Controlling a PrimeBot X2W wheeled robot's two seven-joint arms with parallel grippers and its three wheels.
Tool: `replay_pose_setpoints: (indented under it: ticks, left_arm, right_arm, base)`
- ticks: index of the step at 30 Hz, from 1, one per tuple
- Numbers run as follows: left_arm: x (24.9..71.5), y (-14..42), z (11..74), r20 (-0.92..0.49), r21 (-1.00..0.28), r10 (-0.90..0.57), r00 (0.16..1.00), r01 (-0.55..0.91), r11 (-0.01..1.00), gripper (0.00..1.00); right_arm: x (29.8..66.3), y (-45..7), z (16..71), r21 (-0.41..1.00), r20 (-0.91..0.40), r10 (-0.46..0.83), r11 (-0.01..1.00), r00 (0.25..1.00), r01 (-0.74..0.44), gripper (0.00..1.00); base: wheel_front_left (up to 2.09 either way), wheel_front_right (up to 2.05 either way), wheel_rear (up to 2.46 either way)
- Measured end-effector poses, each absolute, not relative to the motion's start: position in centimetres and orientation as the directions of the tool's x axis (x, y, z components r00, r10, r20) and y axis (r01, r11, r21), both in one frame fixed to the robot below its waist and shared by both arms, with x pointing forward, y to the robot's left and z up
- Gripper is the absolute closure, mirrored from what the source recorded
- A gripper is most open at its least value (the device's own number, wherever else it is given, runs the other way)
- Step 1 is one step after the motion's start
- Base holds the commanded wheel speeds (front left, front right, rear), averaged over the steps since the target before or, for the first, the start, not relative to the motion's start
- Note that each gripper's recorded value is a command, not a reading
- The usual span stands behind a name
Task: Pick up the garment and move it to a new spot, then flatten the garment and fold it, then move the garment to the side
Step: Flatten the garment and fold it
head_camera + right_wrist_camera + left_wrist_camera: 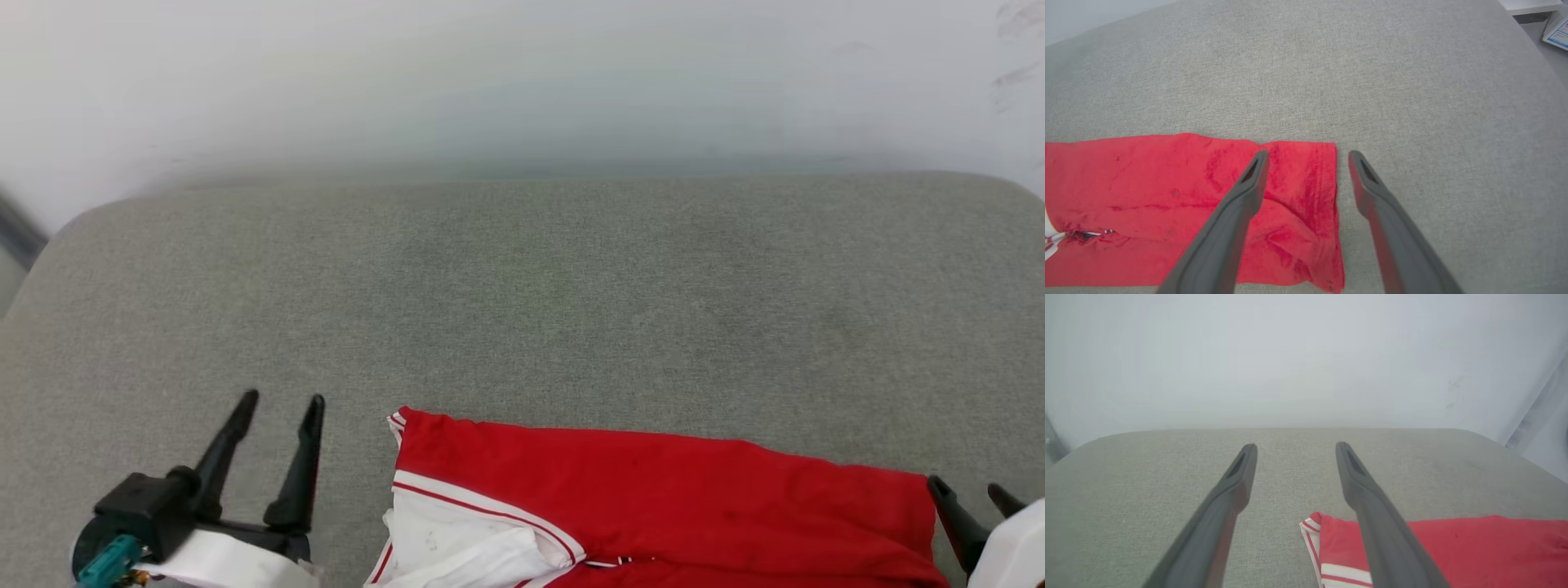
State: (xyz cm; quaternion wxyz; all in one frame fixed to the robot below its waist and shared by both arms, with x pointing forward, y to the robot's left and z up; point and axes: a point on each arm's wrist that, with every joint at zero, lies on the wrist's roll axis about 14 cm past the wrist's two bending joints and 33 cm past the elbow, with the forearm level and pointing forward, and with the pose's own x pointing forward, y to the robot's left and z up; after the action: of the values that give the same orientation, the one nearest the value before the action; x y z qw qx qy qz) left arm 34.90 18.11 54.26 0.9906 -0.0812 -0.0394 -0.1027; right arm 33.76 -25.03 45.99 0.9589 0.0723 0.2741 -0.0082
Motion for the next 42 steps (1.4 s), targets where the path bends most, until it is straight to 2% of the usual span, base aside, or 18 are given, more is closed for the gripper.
replay_pose_setpoints:
  ticks: [5,9,11,16,19,31,32,33,34,38,42]
  left_arm:
    - [34.8,20.1,56.5,0.195,-0.105,-0.094,0.976,0.116,0.988,0.0]
    - [34.4,21.0,56.3,0.206,-0.051,-0.071,0.976,0.083,0.995,0.0]
    - [34.3,21.5,56.3,0.216,-0.091,-0.035,0.976,0.056,0.994,0.0]
    - [34.3,22.5,56.4,0.233,-0.089,-0.009,0.972,0.031,0.996,0.0]
    - [34.4,22.7,55.7,0.218,-0.075,-0.008,0.976,0.026,0.997,0.0]
    - [35.0,23.1,55.2,0.212,-0.092,0.018,0.977,0.002,0.996,0.0]
    - [35.0,23.1,55.2,0.211,-0.091,0.018,0.977,0.002,0.996,0.0]
    - [35.0,23.1,55.2,0.211,-0.09,0.016,0.977,0.003,0.996,0.0]
    - [35.0,23.0,55.2,0.212,-0.089,0.015,0.977,0.004,0.996,0.0]
    - [34.9,22.9,55.3,0.216,-0.085,0.006,0.976,0.012,0.996,0.0]
    - [34.7,22.5,55.6,0.225,-0.085,-0.008,0.974,0.028,0.996,0.0]
  right_arm:
    - [32.6,-25.5,43.7,0.163,-0.577,-0.008,0.979,0.817,0.124,0.0]
    - [32.2,-25.2,41.9,0.203,-0.613,-0.007,0.965,0.79,0.166,0.0]
    - [31.9,-25.1,40.8,0.213,-0.639,-0.006,0.959,0.769,0.185,0.0]
    - [31.3,-24.8,38.1,0.22,-0.705,0.003,0.952,0.71,0.215,0.0]
    - [31.0,-23.9,36.5,0.226,-0.741,0.027,0.951,0.671,0.211,0.0]
    - [31.5,-22.5,34.2,0.228,-0.775,0.062,0.955,0.629,0.187,0.0]
    - [31.5,-22.4,34.2,0.23,-0.775,0.064,0.955,0.628,0.186,0.19]
    - [31.5,-22.3,34.2,0.231,-0.774,0.067,0.956,0.63,0.183,0.73]
    - [31.5,-22.3,34.3,0.232,-0.769,0.067,0.956,0.636,0.18,1.0]
    - [31.8,-21.8,34.8,0.247,-0.744,0.075,0.954,0.664,0.168,1.0]
    - [32.0,-23.2,35.8,0.228,-0.714,0.033,0.955,0.7,0.188,1.0]
  base:
    - [0.0,0.0,0.0]
    - [0.0,0.0,0.0]
    - [0.0,0.0,0.0]
    - [0.0,0.0,0.0]
    - [0.0,0.0,0.0]
    - [0.0,0.0,0.0]
    - [0.0,0.0,0.0]
    - [0.0,0.0,0.0]
    - [0.0,0.0,0.0]
    - [0.0,0.0,0.0]
    - [0.0,0.0,0.0]
